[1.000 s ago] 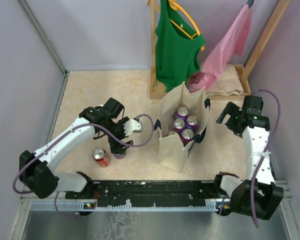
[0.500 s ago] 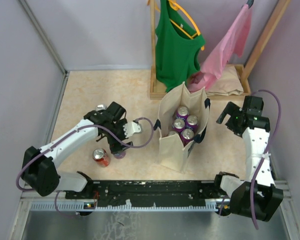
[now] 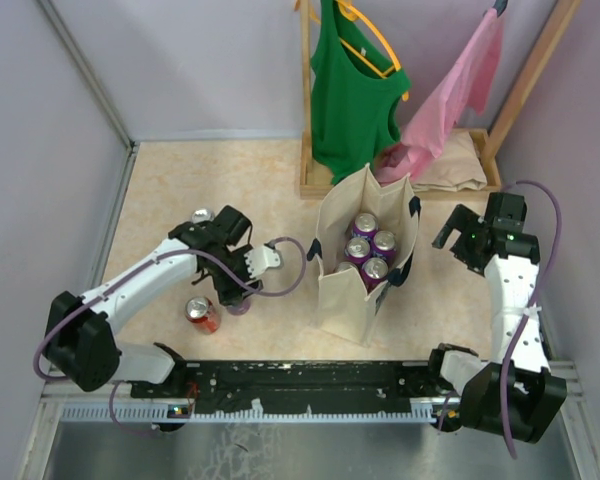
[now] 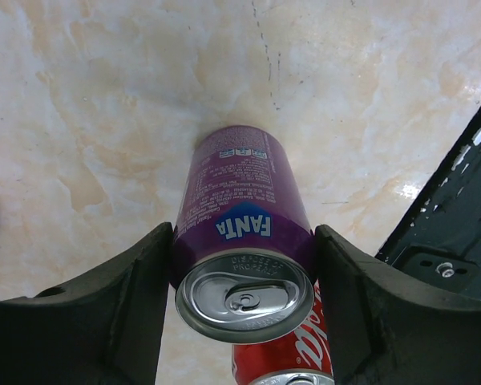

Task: Place the beverage into the canvas bag
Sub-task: Pick up the drink from the center of the board, then place the drink in the canvas bag.

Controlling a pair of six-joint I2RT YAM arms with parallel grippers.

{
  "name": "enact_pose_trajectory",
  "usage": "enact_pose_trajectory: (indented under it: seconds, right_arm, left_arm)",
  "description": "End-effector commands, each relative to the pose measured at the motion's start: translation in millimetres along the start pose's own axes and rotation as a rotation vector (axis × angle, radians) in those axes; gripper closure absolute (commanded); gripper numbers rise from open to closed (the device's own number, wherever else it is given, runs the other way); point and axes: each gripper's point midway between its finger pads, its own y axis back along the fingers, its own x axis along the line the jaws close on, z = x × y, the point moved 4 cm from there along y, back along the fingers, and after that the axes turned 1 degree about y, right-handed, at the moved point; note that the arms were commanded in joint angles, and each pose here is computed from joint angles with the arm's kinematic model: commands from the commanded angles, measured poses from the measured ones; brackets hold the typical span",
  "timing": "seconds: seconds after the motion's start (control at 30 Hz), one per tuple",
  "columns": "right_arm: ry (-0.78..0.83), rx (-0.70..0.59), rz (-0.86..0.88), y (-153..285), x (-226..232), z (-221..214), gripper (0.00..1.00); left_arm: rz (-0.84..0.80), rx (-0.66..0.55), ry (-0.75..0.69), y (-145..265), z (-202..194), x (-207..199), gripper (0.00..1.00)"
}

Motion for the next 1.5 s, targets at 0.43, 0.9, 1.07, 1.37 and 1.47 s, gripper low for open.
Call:
enact_pose_trajectory:
  seconds: [0.43, 0.9, 1.07, 1.37, 1.47]
  right_arm:
    - [-0.001, 0.018, -0.011, -8.0, -2.1, 3.0, 0.01]
    - [-0.003, 0.048, -0.024, -7.5, -1.7, 5.0, 0.01]
    - [-0.012, 0.041, -0.002, -6.2, -0.8, -1.4, 0.01]
    - [-0.030, 0.041, 0.029, -2.8, -1.3, -17.4, 0.01]
    - [-0.033, 0.042, 0.041, -0.5, -0.4, -20.7, 0.01]
  left_arm:
    - [0.320, -0.786, -0.058, 213.9, 256.0, 125.4, 1.00]
    - [-0.097, -0.872, -0.423, 149.6, 333.0, 11.1, 1.00]
    - [-0.196, -0.803, -0.471, 122.6, 330.4, -11.1, 1.00]
    - [-0.385, -0.662, -0.541, 101.4, 303.7, -59.1, 1.00]
    - [-0.428, -0.622, -0.572, 96.3, 296.8, -72.1, 1.00]
